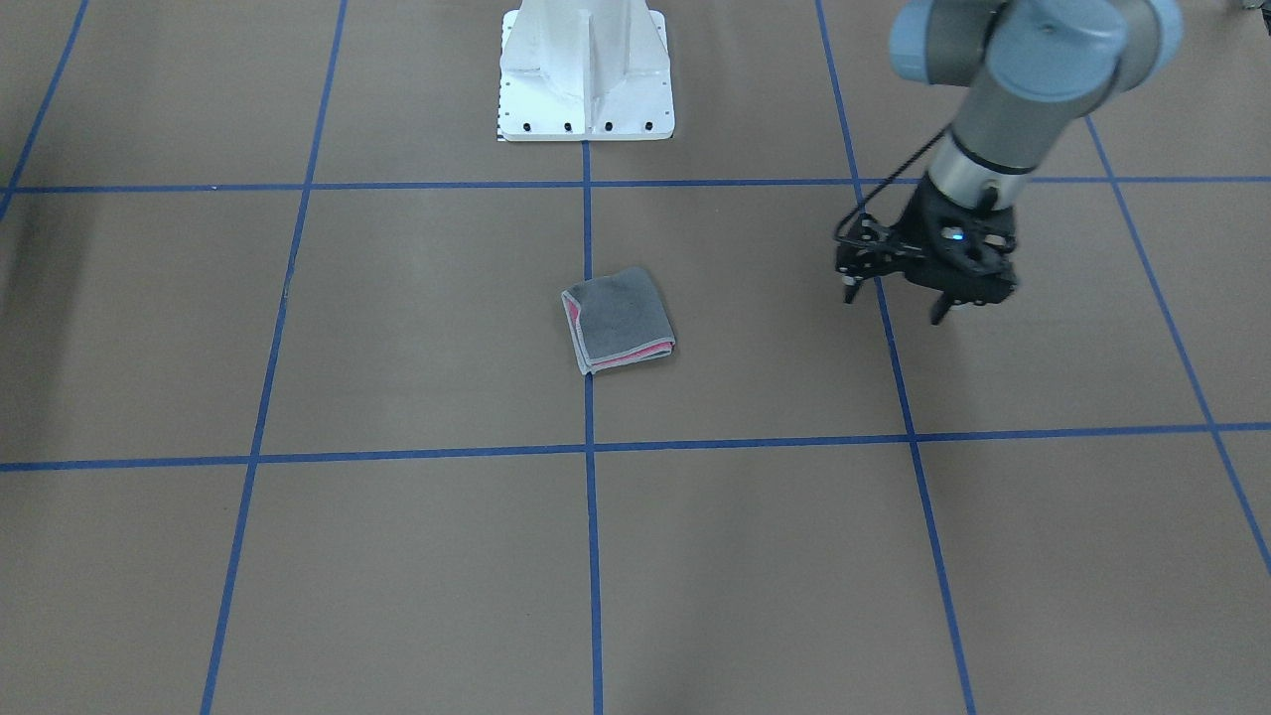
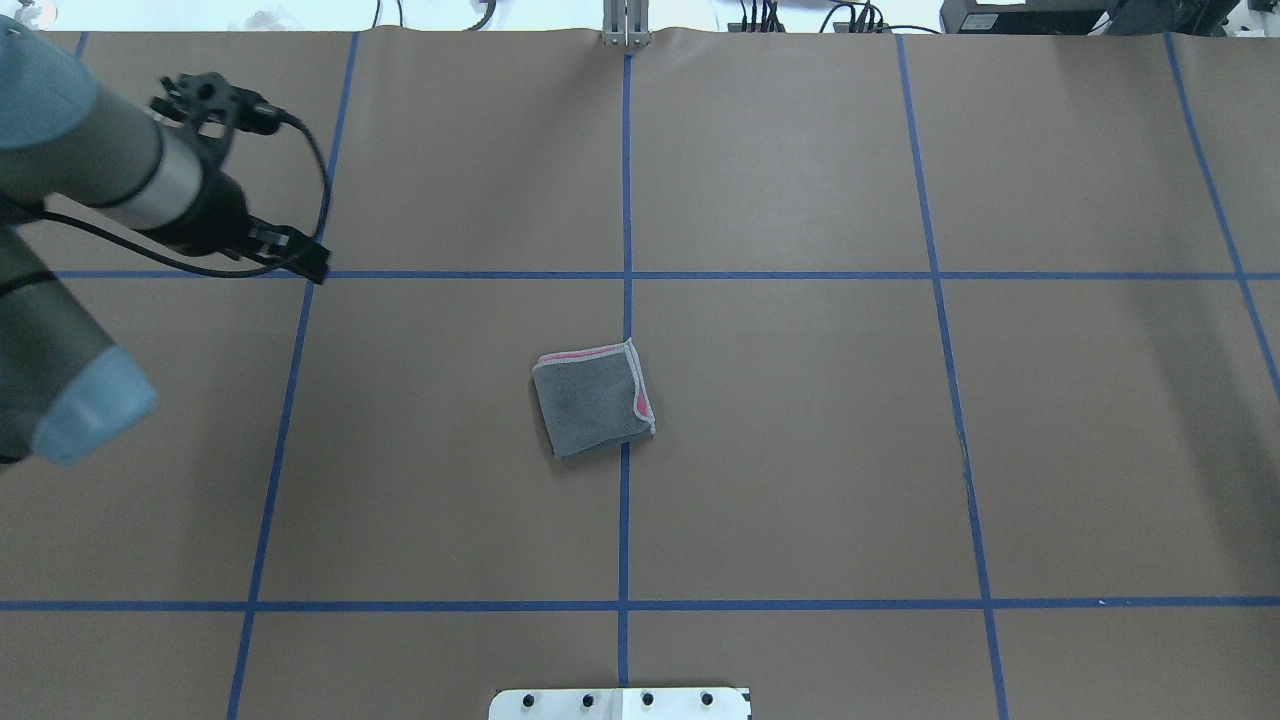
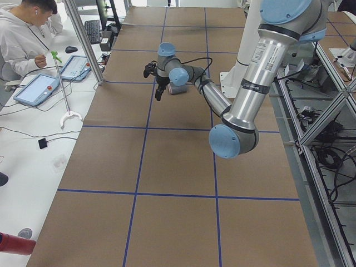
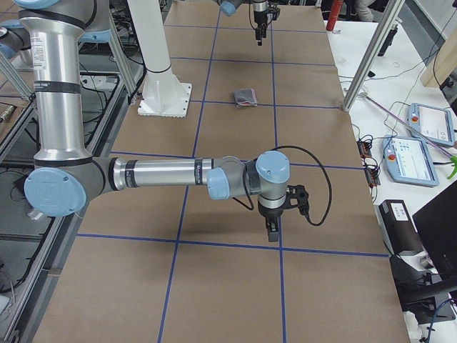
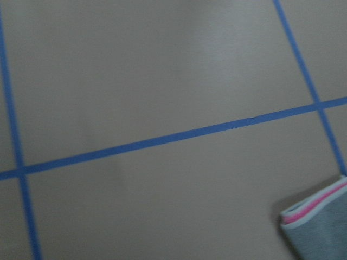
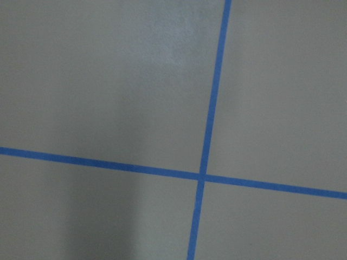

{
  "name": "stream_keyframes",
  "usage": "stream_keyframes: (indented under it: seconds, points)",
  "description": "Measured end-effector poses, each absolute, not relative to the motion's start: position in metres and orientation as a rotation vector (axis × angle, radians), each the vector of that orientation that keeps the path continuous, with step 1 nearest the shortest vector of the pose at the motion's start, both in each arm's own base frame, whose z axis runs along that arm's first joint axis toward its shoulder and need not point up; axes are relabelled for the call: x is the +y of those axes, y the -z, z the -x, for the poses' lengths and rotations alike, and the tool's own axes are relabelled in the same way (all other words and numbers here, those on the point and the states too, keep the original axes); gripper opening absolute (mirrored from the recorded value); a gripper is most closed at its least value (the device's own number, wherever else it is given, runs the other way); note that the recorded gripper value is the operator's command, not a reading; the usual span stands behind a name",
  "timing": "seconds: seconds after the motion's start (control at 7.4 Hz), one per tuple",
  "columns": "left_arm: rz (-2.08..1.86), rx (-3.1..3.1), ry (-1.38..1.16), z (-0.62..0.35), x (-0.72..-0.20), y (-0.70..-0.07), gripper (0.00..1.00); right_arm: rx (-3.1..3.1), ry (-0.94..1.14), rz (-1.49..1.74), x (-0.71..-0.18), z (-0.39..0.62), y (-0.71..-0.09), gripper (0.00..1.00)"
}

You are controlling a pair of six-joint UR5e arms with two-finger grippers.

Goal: Fold towel twice with both arms

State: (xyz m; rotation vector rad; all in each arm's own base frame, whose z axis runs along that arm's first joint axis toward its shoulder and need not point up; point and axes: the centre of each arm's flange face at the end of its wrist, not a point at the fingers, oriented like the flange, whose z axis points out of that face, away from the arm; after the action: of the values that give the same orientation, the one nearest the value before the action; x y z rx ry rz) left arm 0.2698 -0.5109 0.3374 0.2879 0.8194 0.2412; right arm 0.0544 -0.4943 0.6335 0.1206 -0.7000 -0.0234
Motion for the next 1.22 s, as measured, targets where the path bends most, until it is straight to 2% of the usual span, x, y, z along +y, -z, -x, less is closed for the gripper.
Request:
stream_keyframes:
  seconds: [0.41, 0.81, 0.95, 1.22]
  points:
    - [-0.283, 0.752, -0.320, -0.089, -0.524, -0.472, 1.00, -0.697, 0.022, -0.101, -0.454, -0.085, -0.669, 1.00]
    - [-0.208, 0.791, -0.303, 0.026, -0.502, -0.604, 1.00, -0.696, 0.020, -0.106, -0.452, -0.092, -0.668, 1.00]
    - [-0.185, 0.797, -0.290, 0.037, -0.489, -0.626, 1.00, -0.696, 0.017, -0.104, -0.459, -0.093, -0.660, 1.00]
    - [-0.191, 0.796, -0.241, 0.064, -0.470, -0.630, 1.00, -0.695, 0.014, -0.092, -0.484, -0.092, -0.636, 1.00]
